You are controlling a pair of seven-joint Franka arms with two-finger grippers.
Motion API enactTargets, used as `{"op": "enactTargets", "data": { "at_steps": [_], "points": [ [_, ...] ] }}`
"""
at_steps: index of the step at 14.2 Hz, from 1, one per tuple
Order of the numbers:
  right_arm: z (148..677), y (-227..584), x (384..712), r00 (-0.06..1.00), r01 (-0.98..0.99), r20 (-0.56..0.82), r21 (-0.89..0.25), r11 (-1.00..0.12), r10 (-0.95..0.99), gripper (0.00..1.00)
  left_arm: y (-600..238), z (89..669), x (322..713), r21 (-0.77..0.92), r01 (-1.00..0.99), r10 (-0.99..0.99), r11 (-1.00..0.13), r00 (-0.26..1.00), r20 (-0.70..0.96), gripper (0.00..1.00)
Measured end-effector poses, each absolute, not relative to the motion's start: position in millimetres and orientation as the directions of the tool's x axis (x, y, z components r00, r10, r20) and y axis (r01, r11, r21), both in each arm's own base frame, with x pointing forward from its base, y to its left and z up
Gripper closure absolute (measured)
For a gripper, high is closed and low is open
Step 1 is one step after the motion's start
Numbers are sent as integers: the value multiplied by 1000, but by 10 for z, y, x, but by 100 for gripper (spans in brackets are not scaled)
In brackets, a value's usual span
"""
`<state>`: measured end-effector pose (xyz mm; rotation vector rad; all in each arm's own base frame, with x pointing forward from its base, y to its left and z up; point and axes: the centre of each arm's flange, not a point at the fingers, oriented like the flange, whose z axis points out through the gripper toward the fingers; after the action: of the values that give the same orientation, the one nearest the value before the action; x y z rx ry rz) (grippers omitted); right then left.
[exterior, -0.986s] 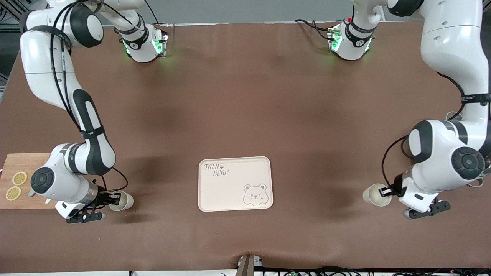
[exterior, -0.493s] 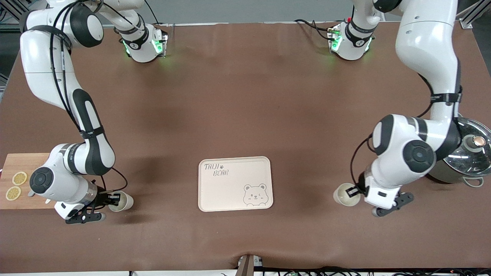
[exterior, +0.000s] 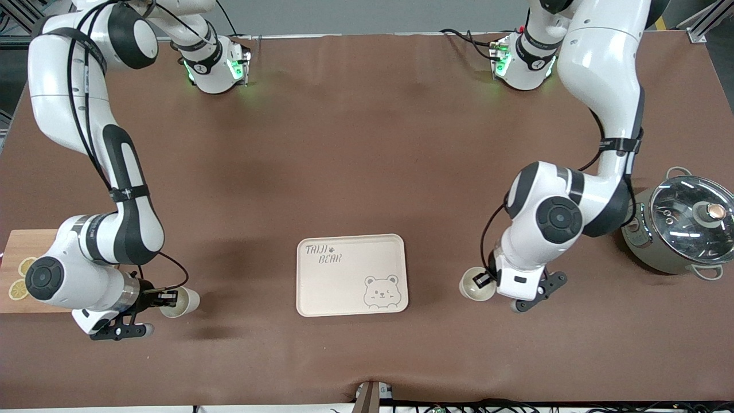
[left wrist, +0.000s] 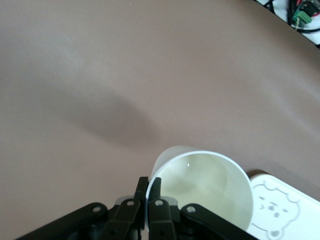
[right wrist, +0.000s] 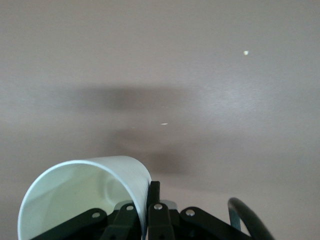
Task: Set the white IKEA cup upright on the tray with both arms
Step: 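Carry both white cups toward the bear tray with both grippers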
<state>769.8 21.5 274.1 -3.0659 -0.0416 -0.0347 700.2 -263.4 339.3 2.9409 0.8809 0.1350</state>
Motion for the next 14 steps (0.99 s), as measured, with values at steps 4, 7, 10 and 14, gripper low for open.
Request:
{"op": "enactTargets", "data": {
  "at_steps": [4, 7, 10, 14],
  "points": [
    [2804, 777, 7669, 998, -61, 5, -80, -995, -62, 96, -3136, 3222, 6817, 93, 583, 588, -807, 807, 50, 96],
    [2840, 1181, 7622, 991, -131, -9, -86, -988, -131, 96, -3504, 3109, 6691, 96, 609, 615, -787, 788, 42, 96],
    [2920, 1696, 7535, 982, -191, -16, -89, -978, -190, 96, -3833, 2973, 6560, 99, 623, 629, -776, 776, 52, 96],
    [2961, 2287, 7381, 965, -262, -23, -88, -961, -261, 96, -4182, 2822, 6375, 101, 629, 636, -771, 769, 61, 96]
  ]
}}
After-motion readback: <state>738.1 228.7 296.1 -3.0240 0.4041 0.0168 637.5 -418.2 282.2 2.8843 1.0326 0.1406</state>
